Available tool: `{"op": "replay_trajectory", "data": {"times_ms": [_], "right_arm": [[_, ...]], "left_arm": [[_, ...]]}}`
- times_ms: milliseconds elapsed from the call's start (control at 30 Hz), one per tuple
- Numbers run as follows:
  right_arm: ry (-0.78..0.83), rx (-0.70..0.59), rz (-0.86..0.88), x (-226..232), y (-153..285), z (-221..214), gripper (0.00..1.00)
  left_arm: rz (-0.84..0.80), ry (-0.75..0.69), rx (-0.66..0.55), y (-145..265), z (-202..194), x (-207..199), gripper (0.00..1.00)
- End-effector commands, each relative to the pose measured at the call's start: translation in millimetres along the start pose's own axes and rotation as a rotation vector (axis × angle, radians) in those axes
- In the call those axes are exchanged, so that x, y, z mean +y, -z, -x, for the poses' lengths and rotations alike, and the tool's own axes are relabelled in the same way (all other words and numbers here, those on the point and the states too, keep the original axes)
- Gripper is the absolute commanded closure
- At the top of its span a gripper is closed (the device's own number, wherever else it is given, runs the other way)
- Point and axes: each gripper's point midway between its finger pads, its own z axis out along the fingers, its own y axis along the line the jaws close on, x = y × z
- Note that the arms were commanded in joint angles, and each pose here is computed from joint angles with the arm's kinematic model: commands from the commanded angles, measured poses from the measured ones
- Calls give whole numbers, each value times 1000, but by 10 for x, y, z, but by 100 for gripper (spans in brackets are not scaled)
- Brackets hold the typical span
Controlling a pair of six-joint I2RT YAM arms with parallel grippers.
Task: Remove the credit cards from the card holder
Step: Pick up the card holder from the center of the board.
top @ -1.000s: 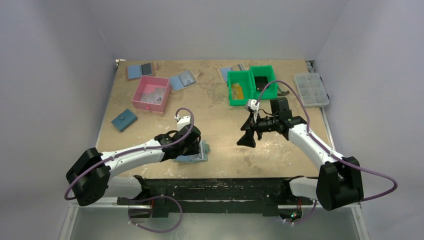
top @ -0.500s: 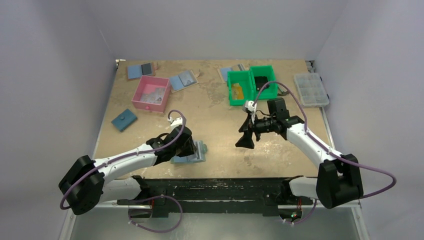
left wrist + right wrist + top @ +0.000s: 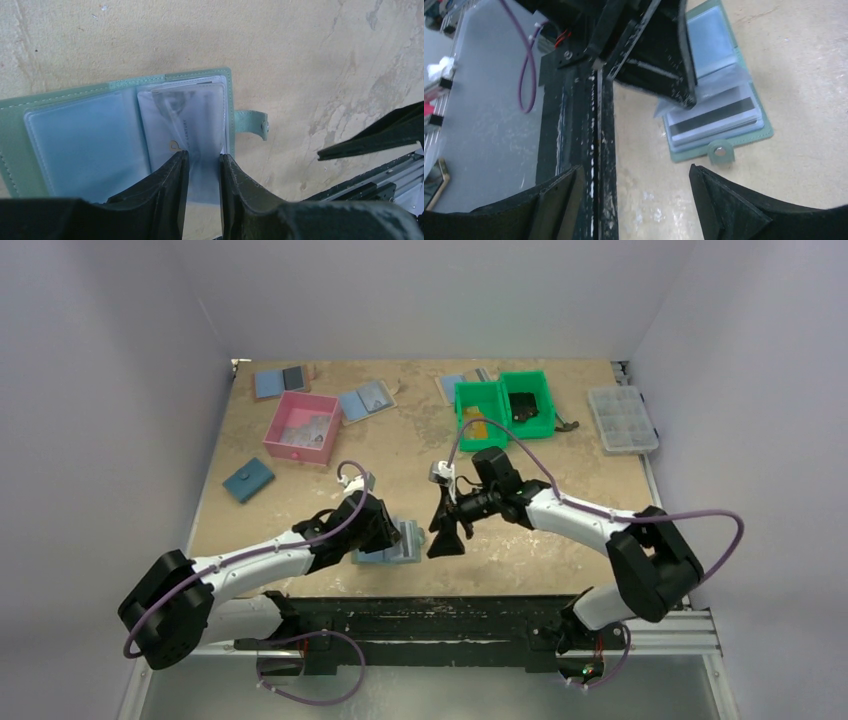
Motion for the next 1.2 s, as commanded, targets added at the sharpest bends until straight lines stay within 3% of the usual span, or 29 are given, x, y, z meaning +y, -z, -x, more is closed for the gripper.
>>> {"op": "replay_trajectory", "data": {"times_ms": [0,167,633,1167], "right_arm": [[-63,-152,-79,-173,-162,579,15],[-217,-196,-43,-128,-365,590,21],[-283,-126,-198,-409,-511,279,32],[-339,-105,-190,-417,-660,92,34]], "left_arm": [[-80,64,-37,-47,70,-154,71],[-107,100,-48,-91,111,-233,71],[-112,123,-53,-136,142,-253,71],[-140,141,-59,-142,180,-320,71]]}}
